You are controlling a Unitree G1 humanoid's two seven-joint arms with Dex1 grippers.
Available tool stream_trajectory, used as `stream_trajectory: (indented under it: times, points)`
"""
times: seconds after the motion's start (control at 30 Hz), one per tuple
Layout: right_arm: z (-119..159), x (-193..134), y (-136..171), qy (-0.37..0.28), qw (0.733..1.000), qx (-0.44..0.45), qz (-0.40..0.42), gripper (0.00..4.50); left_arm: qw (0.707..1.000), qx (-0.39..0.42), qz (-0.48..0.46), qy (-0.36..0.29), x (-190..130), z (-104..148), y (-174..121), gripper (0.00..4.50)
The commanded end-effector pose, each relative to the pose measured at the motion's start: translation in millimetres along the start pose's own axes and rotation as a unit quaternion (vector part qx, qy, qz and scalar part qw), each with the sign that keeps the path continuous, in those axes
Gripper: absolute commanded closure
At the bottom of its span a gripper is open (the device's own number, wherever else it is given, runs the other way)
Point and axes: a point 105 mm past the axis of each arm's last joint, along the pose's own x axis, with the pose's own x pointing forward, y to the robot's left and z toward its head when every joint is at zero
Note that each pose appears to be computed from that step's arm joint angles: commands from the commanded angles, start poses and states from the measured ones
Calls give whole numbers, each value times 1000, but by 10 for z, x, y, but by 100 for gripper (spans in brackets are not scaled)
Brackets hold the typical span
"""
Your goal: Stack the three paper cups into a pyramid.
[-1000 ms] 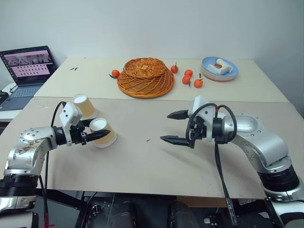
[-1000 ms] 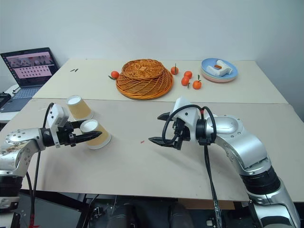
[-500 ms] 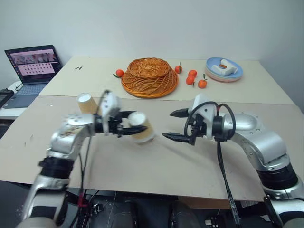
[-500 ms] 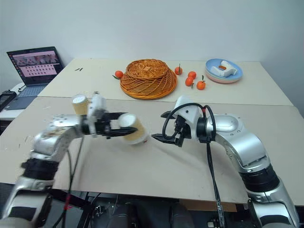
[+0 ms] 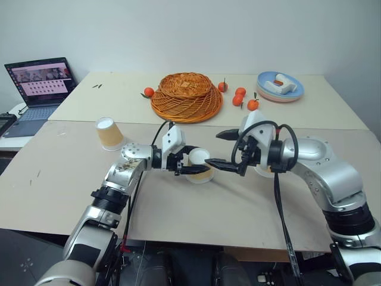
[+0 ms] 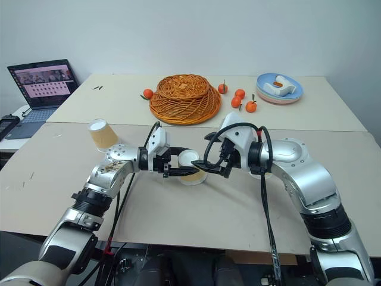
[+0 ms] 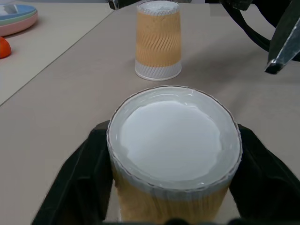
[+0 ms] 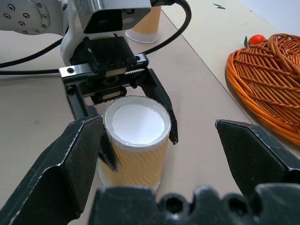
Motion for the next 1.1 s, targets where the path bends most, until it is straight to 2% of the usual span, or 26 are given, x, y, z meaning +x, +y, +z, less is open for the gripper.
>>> stream_trajectory:
  times: [0.03,0.23,0.33,0.43,0.5,0.63,0.7,0.73,0.87,0.93,1.1]
  points:
    - [128,-70,-48,-18,1000,-17,-16,0,1000,27,5,-9,-62,175,22,3]
    - [112,-15,-43,-22,1000,-14,-4,0,998,26,41,-39,-477,600,-4,3]
    - [96,13,-41,-24,1000,-12,2,0,997,16,67,-32,-737,709,-93,3]
    - [84,39,-38,-27,1000,-11,7,0,987,-33,140,-77,-989,851,-62,3]
    - [76,54,-58,-29,1000,-9,6,0,965,-46,239,-102,-1119,859,52,3]
    - [60,74,-71,-31,999,-7,10,0,867,-31,490,-83,-1353,627,347,3]
    - [62,96,-52,-33,999,-5,20,0,799,-25,597,-63,-1462,406,343,3]
    - [65,104,-46,-35,999,-5,24,0,777,-30,626,-57,-1472,310,309,3]
    - [77,119,-46,-37,999,-5,30,0,744,-36,667,-30,-1408,38,214,3]
    - [82,116,-44,-38,999,-4,34,0,721,-30,692,-7,-1518,-80,225,3]
    - [72,8,-33,-39,998,2,45,0,710,-42,703,-2,-1794,-191,302,3]
